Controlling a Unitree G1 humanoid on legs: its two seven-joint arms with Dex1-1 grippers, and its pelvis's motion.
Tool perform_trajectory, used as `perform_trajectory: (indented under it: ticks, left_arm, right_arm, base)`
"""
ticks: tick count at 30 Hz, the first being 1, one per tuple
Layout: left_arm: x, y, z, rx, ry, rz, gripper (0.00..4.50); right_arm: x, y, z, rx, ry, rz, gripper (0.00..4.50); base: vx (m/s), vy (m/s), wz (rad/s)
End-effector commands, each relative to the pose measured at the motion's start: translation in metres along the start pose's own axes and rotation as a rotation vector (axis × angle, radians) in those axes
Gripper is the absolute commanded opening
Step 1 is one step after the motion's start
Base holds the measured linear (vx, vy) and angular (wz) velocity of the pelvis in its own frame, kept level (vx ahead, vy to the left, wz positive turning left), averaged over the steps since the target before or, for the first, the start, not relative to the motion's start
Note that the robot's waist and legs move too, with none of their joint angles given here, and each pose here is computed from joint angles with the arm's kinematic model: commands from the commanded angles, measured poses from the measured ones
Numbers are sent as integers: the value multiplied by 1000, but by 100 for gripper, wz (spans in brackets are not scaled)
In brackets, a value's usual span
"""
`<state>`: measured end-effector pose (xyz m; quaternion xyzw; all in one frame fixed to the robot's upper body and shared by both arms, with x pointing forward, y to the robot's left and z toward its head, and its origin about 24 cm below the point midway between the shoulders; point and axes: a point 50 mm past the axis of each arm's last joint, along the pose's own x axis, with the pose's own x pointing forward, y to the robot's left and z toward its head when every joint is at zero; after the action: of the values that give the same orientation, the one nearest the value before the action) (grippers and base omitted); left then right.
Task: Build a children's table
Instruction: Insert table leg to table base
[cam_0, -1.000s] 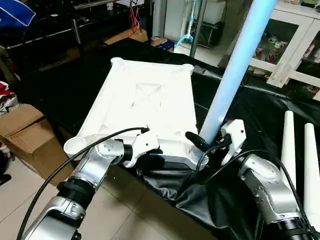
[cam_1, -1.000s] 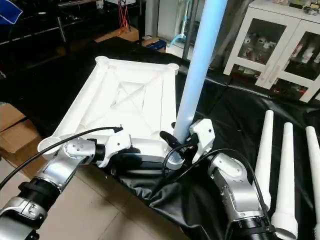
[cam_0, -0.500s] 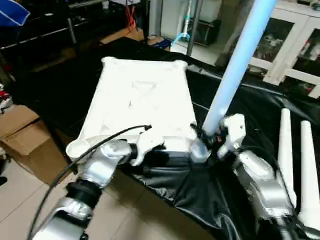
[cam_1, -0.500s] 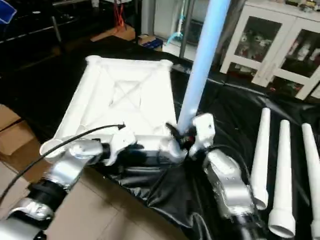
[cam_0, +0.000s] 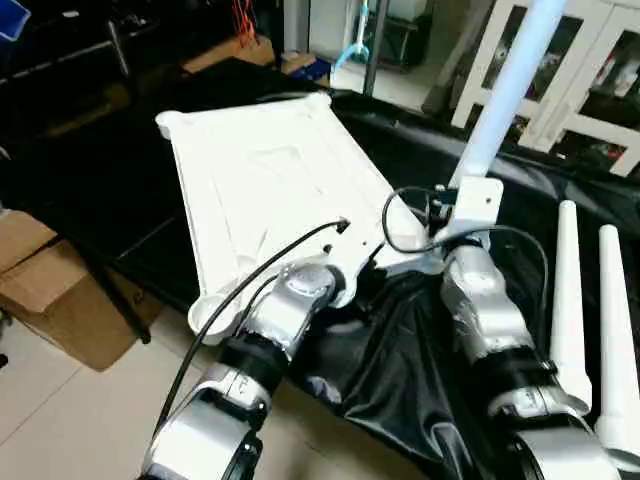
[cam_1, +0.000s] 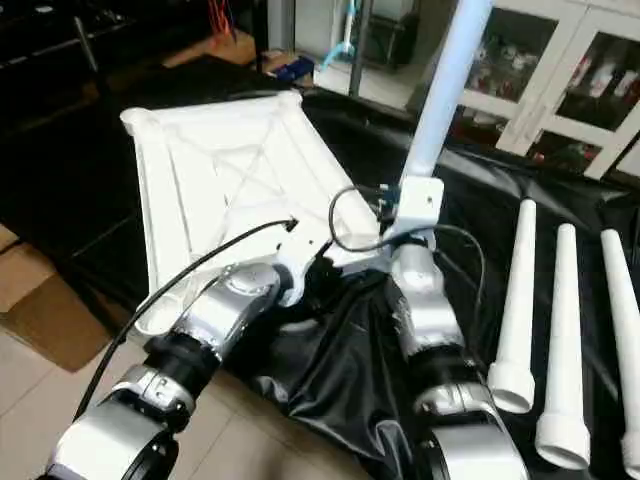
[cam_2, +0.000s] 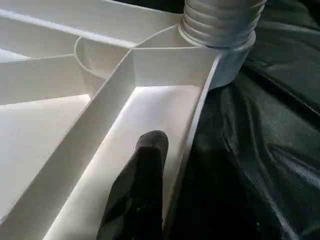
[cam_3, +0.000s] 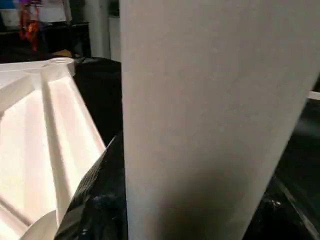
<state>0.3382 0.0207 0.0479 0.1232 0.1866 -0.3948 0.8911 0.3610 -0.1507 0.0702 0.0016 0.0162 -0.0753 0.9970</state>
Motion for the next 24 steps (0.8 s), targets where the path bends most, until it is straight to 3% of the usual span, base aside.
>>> perform_trajectory:
  ticks: [1, 11, 14, 24]
  left_arm:
    - [-5, 12, 20, 99, -61, 28, 67]
    - [-8, 21, 12, 97, -31, 68, 65]
    - [-8, 20, 11, 96, -30, 62, 65]
    - [-7, 19, 9, 100, -34, 49, 65]
  right_arm:
    - [-13, -24, -53, -85, 227, -95, 185]
    - [-5, -9, -42, -13, 145, 10, 185]
    - [-4, -7, -38, -19, 118, 41, 255]
    - [-4, 0, -28, -43, 31, 131, 333]
  base:
    - [0, 0, 0]
    - [0, 0, 0]
    - [0, 0, 0]
    - [0, 0, 0]
